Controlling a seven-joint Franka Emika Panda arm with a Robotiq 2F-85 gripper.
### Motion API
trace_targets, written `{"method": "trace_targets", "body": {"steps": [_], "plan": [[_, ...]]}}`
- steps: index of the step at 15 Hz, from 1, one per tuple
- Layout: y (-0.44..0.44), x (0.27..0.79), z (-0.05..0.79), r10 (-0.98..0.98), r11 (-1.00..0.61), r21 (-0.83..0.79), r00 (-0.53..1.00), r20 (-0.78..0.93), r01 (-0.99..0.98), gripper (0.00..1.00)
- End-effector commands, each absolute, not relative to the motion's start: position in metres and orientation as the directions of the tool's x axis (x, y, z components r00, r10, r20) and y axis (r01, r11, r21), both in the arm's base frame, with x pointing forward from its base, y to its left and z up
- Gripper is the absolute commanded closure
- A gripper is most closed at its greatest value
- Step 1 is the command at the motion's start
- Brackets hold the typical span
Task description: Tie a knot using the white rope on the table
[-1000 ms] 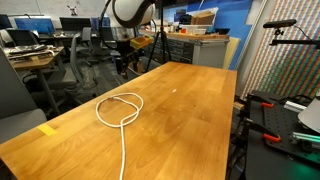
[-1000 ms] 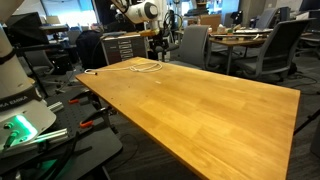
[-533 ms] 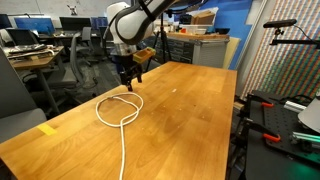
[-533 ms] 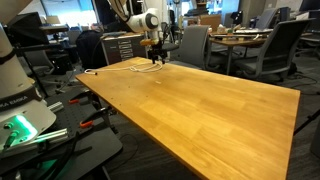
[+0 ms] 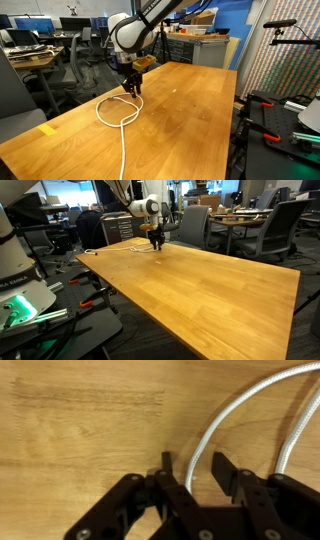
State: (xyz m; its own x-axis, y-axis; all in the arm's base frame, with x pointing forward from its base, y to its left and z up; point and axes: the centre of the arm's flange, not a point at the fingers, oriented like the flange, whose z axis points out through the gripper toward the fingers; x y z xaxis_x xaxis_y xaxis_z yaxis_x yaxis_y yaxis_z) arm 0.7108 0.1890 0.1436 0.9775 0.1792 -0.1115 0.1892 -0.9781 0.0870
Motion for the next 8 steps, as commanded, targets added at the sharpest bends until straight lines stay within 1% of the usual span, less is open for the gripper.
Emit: {"method": "trace_targets", "body": {"steps": [1, 2, 3, 4, 8], "plan": [[0.1913, 0.7268, 0.1444, 0.132, -0.989, 0.049, 0.987, -0.094, 0.137, 0.84], [0.1908, 0.7278, 0.1446, 0.121, -0.991, 0.041, 0.988, -0.097, 0.125, 0.94], [0.1907, 0.7285, 0.1445, 0.112, -0.993, 0.031, 0.989, -0.1, 0.116, 0.99], [0.1906, 0.7293, 0.1447, 0.101, -0.994, 0.018, 0.99, -0.102, 0.104, 1.0], [0.1883, 0.7323, 0.1518, 0.068, -0.997, -0.027, 0.992, -0.11, 0.065, 0.99]]}}
